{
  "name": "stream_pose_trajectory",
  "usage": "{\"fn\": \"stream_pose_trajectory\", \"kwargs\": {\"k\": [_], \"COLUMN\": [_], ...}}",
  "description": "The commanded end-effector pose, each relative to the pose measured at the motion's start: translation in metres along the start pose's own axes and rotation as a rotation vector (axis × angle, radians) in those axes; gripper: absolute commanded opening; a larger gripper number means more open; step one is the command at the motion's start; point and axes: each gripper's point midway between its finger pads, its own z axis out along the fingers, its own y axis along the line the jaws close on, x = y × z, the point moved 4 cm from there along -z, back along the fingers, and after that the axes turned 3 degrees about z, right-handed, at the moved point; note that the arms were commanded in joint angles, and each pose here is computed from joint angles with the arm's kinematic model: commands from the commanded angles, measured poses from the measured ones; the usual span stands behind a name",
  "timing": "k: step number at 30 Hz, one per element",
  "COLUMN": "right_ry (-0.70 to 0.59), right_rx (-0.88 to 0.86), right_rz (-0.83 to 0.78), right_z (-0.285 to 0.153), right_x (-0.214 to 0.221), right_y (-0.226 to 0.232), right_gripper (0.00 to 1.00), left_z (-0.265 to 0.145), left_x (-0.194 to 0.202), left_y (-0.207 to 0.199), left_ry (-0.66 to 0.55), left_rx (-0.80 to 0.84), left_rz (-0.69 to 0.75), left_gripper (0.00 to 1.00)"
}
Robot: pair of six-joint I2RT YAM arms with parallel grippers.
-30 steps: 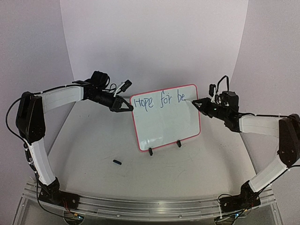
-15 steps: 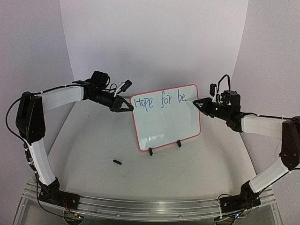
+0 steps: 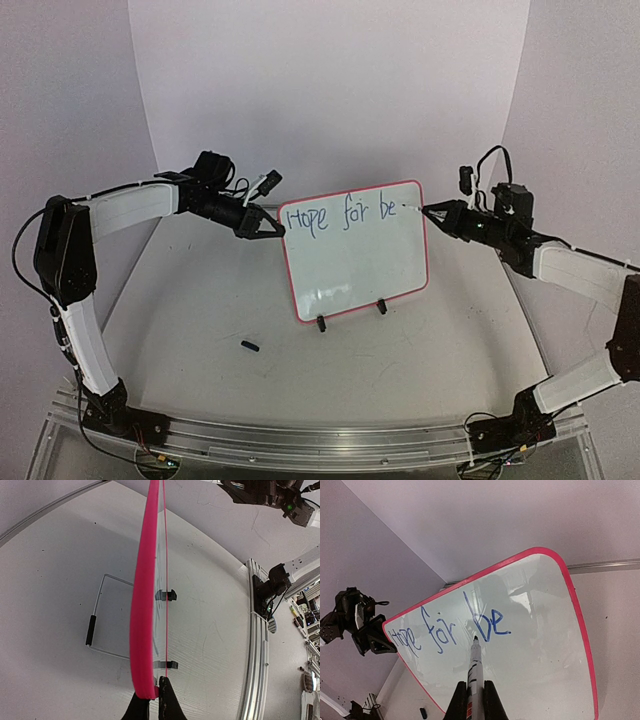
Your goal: Write a sentence on the whiteboard
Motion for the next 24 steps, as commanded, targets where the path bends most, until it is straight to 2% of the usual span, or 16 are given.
{"fn": "stream_pose_trajectory", "kwargs": {"k": [1,16,24], "right_ry": [0.020,0.015,-0.018], "right_rx": [-0.083,-0.036,0.034], "right_rz": [-0.045,-0.040,-0.030], "right_z": [0.005,0.030,0.029], "right_x": [-0.014,-0.024,-0.025], "right_y": [0.011,-0.007,-0.018], "right_gripper": [0.00,0.00,0.00], "left_z": [0.017,0.016,0.017], "left_x": [0.036,0.035,0.037], "left_y": [-0.006,-0.007,-0.006], "left_ry": [0.151,0.150,0.155], "left_rx": [-0.010,-0.012,-0.012], "left_rz": [-0.017,-0.011,-0.016], "left_gripper": [0.00,0.00,0.00]}}
